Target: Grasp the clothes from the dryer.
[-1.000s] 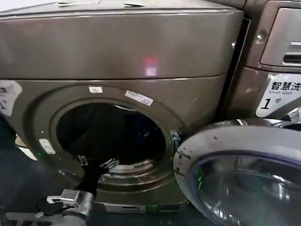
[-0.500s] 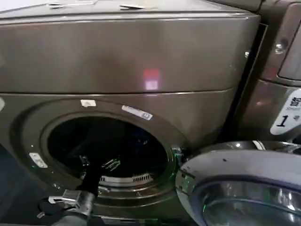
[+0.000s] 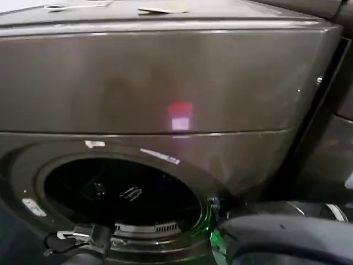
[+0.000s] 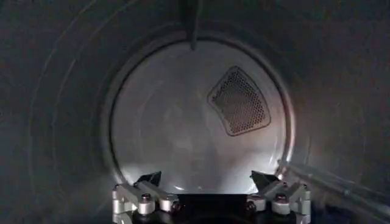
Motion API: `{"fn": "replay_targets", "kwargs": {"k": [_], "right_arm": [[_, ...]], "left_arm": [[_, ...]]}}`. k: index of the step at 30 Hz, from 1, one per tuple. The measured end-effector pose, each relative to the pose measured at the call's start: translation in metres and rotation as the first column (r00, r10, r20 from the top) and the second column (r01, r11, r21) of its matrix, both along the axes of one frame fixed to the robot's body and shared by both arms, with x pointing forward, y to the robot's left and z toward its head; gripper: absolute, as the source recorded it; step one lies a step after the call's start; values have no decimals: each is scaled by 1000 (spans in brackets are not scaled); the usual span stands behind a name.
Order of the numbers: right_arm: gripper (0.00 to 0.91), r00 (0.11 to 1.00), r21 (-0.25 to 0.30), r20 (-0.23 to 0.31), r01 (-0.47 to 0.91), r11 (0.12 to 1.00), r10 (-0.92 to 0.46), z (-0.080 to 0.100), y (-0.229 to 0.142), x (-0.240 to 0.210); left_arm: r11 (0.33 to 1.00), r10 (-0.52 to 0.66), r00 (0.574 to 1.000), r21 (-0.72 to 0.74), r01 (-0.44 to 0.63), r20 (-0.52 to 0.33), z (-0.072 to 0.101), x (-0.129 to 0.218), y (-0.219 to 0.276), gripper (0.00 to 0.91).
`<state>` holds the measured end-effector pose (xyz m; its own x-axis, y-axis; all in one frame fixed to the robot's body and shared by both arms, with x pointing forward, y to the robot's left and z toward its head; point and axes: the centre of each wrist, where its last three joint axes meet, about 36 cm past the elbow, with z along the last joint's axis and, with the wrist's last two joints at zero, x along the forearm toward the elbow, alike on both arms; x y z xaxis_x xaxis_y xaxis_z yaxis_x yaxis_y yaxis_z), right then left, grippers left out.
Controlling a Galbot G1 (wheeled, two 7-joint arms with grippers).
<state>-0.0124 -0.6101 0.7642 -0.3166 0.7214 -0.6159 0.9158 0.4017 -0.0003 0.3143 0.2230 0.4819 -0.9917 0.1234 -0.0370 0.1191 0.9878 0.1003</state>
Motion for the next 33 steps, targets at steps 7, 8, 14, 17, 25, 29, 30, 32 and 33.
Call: {"fn": "replay_targets", "kwargs": {"k": [7, 8, 14, 17, 25, 29, 30, 32, 33], "right_arm": [[907, 999, 2, -33, 4, 1000, -3, -1, 4, 1], [907, 999, 0, -42, 5, 1000, -5, -1, 4, 1], [907, 997, -4, -67, 26, 1000, -26, 5, 6, -1], [907, 996, 2, -78, 34, 999, -34, 6, 8, 0], [907, 994, 1, -90, 54, 999, -54, 8, 8, -4], [907, 995, 1, -90, 53, 999, -53, 8, 7, -3], [907, 995, 1, -90, 53, 999, -53, 8, 7, -3], [907, 995, 1, -90, 53, 999, -53, 9, 6, -3], [907, 995, 2, -90, 54, 999, -53, 9, 6, -3]], "left_arm": [[1000, -6, 1000, -10, 6, 8, -5, 11, -2, 907], [1000, -7, 1000, -13, 7, 6, -7, 14, -3, 907], [999, -5, 1000, -44, 6, 18, -13, 42, -6, 907], [999, -8, 1000, -52, 9, 25, -18, 62, -8, 907], [998, -6, 999, -59, 9, 44, -30, 133, -17, 907], [998, -3, 999, -58, 6, 54, -31, 174, -22, 907], [998, 0, 999, -57, 3, 55, -32, 184, -23, 907], [999, 3, 999, -52, 0, 54, -34, 203, -25, 907], [999, 6, 999, -51, -3, 52, -35, 212, -26, 907]]}}
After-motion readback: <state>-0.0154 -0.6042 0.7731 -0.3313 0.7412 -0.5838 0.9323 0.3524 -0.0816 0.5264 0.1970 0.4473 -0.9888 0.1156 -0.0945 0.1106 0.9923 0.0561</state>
